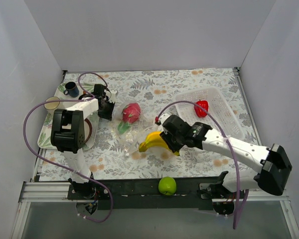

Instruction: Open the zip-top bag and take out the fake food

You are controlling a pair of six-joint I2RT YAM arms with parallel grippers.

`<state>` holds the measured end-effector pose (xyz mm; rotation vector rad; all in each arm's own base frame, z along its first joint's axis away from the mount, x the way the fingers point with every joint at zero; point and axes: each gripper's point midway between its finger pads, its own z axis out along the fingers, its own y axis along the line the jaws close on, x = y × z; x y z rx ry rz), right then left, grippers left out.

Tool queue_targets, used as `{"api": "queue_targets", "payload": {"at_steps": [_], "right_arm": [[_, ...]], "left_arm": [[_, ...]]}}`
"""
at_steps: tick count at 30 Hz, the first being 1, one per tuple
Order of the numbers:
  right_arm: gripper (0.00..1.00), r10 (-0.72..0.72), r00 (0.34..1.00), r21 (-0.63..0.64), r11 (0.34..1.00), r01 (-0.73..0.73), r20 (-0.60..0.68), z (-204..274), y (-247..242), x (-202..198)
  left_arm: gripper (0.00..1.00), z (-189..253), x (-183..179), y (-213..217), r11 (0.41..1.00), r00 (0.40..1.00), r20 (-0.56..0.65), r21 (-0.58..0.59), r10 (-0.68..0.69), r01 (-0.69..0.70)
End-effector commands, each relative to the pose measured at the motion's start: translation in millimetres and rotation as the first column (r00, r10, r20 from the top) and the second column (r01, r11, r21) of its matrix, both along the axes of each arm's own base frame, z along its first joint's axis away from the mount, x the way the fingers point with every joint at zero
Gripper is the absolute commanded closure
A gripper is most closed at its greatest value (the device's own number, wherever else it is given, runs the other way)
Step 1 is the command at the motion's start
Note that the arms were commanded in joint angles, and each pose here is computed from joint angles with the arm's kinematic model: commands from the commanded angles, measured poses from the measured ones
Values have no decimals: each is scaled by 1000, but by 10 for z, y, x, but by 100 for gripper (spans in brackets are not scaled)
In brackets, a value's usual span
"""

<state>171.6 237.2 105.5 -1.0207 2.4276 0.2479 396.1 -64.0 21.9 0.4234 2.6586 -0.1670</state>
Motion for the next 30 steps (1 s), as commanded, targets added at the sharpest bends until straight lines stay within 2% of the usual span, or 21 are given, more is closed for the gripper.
{"api": "queue_targets", "payload": {"at_steps": [1,3,5,8,10,14,19,20,21,23,24,26,28,30], "right_arm": [[85,-172,959,146,979,141,224,990,-168,478],[99,-292,906,182,952,245,306,1290,-396,776],[99,-384,858,219,920,325,341,1411,-614,1028],[99,-504,786,207,863,460,358,1335,-950,1309],[99,-566,749,174,822,541,345,1135,-1150,1388],[99,-676,659,194,732,653,329,939,-1531,1516],[99,-694,649,132,708,694,312,754,-1681,1521],[93,-697,644,119,703,702,314,760,-1701,1530],[60,-695,649,102,703,704,310,738,-1708,1522],[30,-700,648,74,694,716,300,760,-1732,1493],[2,-702,642,77,691,719,309,808,-1753,1482],[1,-692,642,85,699,710,329,908,-1772,1462],[2,-674,648,146,724,674,354,1107,-1721,1439],[2,-569,743,213,822,529,352,1273,-1403,1327]], "left_arm": [[100,62,-49,-14,1000,1000,-6,-11,-1,1],[100,59,-51,-47,1000,1000,-18,-25,-1,1],[100,69,-55,-61,999,1000,-20,-33,-3,3],[100,103,-75,-78,999,1000,-20,-40,-8,7],[100,117,-101,-87,999,1000,-22,-42,-16,15],[100,151,-142,-109,998,999,-19,-49,-30,29],[100,173,-131,-150,998,999,-14,-50,-46,45],[100,167,-134,-157,998,999,-16,-51,-45,44],[100,176,-131,-172,997,999,-14,-52,-49,48],[100,178,-139,-190,997,999,-15,-56,-50,49],[100,180,-141,-201,997,998,-14,-56,-53,53],[100,176,-149,-195,997,999,-15,-53,-52,51],[100,160,-167,-188,997,998,-20,-50,-54,53],[100,150,-165,-188,997,998,-21,-50,-55,54]]}}
